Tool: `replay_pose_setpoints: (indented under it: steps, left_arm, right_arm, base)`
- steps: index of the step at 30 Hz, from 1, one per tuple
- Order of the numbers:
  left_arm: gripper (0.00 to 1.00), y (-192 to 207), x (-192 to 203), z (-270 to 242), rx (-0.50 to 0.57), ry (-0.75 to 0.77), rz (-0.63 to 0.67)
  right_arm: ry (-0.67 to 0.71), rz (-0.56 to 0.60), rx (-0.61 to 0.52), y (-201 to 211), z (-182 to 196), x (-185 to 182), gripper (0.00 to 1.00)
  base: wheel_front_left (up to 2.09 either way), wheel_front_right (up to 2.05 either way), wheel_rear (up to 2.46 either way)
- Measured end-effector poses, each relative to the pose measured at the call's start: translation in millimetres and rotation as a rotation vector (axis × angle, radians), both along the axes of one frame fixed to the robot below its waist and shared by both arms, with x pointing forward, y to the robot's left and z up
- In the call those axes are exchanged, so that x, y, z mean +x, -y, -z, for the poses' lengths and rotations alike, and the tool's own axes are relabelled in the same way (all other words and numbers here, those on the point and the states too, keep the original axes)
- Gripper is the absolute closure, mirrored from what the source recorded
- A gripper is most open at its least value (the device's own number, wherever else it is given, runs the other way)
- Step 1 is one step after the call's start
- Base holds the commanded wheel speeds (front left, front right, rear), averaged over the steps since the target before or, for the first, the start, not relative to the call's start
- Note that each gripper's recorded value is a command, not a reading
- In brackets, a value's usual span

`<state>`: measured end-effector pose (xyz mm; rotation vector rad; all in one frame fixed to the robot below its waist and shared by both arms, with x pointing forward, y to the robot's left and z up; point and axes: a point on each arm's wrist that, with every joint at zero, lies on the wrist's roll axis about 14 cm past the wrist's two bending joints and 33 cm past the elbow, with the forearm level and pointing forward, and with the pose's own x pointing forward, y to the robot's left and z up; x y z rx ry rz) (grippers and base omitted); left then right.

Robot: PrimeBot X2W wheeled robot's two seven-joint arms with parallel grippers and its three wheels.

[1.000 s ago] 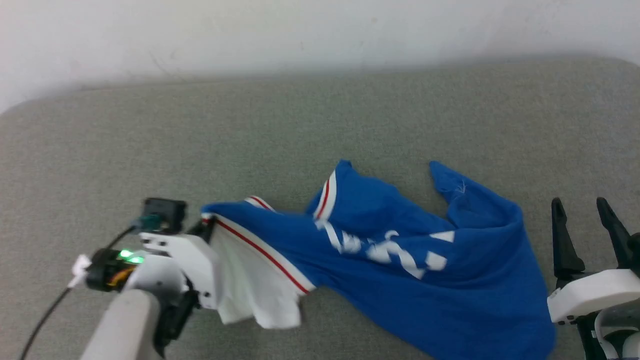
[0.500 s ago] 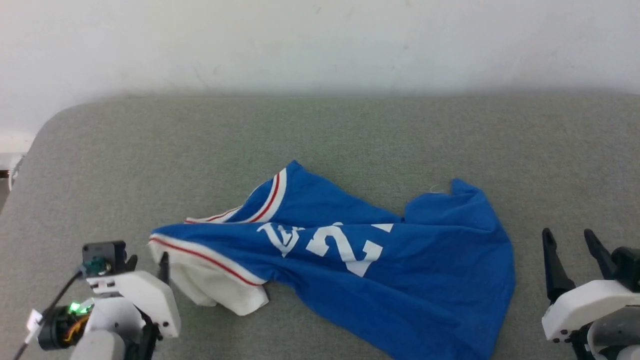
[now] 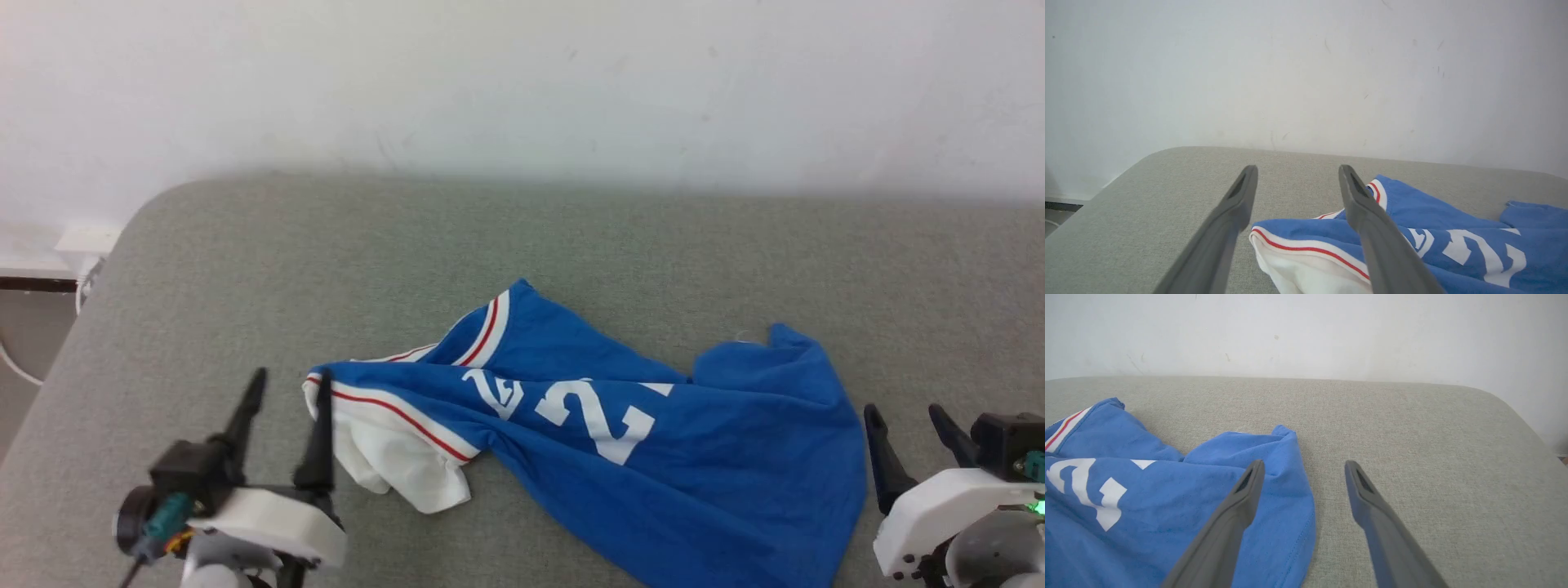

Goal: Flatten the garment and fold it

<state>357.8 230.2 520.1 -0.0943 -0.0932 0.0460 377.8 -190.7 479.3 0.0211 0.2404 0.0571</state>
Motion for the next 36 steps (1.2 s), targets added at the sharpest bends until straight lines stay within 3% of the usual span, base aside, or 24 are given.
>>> replay_pose_setpoints:
  steps: [7, 13, 24, 25, 26, 31, 36]
  left_arm:
    - [0.0, 10.5, -23.3, -22.8, 0.042, 0.091, 0.025]
    - [0.0, 18.8, -37.0, -12.6, 0.058, 0.064, 0.034]
    - [0.0, 16.2, -39.1, -2.8, 0.049, 0.029, 0.009]
    - [0.0, 14.7, -39.4, -1.9, 0.048, 0.026, 0.003]
    - [0.0, 13.3, -39.6, -0.9, 0.047, 0.022, -0.003]
    - [0.0, 10.4, -40.1, 2.9, 0.046, 0.01, -0.013]
    - [0.0, 14.2, -41.4, 1.2, 0.044, 0.021, 0.003]
  right_arm:
    - [-0.168, -0.058, -0.051, 0.5, 19.9, 7.8, 0.0]
    - [-0.383, -0.138, -0.067, -13.8, 49.3, 13.6, 0.0]
    - [-0.629, -0.183, -0.128, -21.3, 101.5, 21.3, 0.0]
    - [-0.634, -0.192, -0.125, -25.0, 102.5, 22.6, 0.82]
    - [-0.637, -0.205, -0.127, -28.8, 103.2, 23.7, 1.0]
    - [-0.632, -0.289, -0.119, -53.2, 97.1, 17.6, 1.0]
    - [-0.663, -0.458, -0.035, -102.1, 81.7, -23.4, 1.0]
  base:
    - [0.0, 0.0, 0.0]
    - [0.0, 0.0, 0.0]
    - [0.0, 0.0, 0.0]
    - [0.0, 0.0, 0.0]
    - [0.0, 0.0, 0.0]
    - [0.0, 0.0, 0.0]
    - [0.0, 0.0, 0.0]
